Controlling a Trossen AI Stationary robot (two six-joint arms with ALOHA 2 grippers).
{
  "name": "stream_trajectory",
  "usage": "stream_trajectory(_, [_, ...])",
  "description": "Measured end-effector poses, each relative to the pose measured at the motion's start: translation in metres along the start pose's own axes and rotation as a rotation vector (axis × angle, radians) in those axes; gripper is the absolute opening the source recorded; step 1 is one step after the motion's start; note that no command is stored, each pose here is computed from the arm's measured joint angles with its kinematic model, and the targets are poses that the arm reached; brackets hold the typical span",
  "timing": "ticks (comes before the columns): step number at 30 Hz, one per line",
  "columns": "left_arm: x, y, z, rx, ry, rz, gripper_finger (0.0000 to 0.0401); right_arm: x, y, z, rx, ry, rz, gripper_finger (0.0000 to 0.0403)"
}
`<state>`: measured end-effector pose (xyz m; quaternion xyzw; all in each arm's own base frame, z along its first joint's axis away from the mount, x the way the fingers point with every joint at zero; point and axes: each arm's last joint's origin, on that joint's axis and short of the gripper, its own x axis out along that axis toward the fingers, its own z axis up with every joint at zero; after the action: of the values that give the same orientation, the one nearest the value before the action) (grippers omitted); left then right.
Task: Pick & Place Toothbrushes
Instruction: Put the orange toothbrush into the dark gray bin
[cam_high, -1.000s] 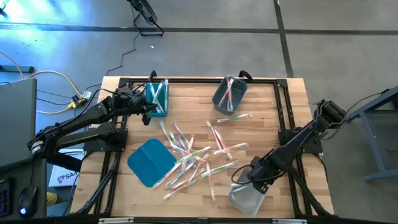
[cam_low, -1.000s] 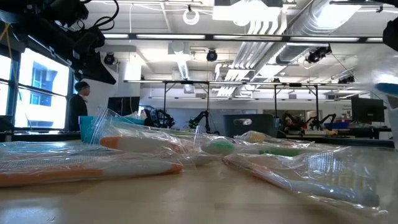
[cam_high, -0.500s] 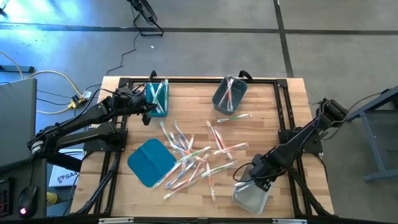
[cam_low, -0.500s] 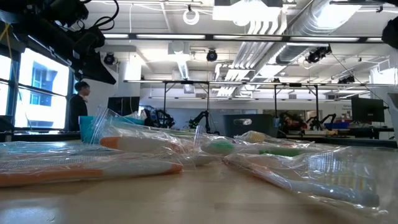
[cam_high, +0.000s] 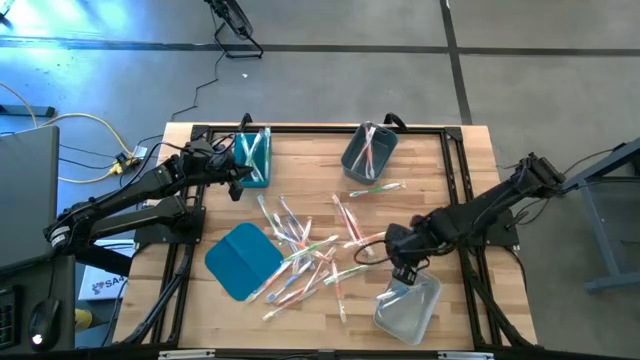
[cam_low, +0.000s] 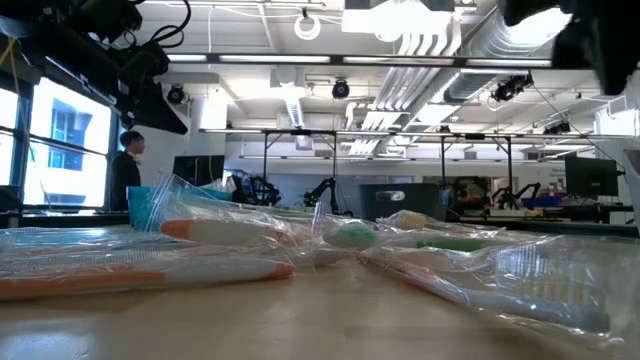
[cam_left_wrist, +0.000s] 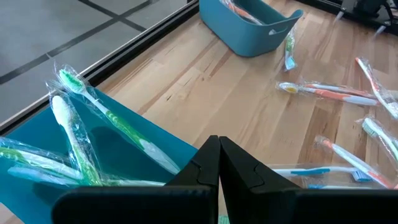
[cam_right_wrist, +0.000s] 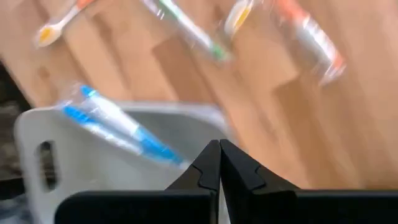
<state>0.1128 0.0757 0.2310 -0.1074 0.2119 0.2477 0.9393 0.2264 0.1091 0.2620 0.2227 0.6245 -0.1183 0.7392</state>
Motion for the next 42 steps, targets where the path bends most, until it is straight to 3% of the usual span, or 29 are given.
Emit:
stream_trajectory(9, [0.000,0.000,0.004,0.007,-0.038,-0.002,0.0001,-0.003,-0.030,0.052,0.013,-0.169,0.023,0.0002])
stream_trajectory(17, [-0.001,-0.001,0.010,0.014,-0.102,-0.005,0.0001,-0.012,-0.046,0.091,-0.094,-0.442,0.011,0.0002])
stream_trajectory(27, [-0.002,-0.001,0.018,0.044,-0.182,-0.007,0.0001,-0.029,-0.058,0.127,-0.138,-0.755,0.004,0.0002])
stream_trajectory(42, [-0.001,-0.001,0.016,-0.003,-0.163,-0.011,0.0001,-0.033,-0.072,0.135,-0.093,-0.791,-0.040,0.0002])
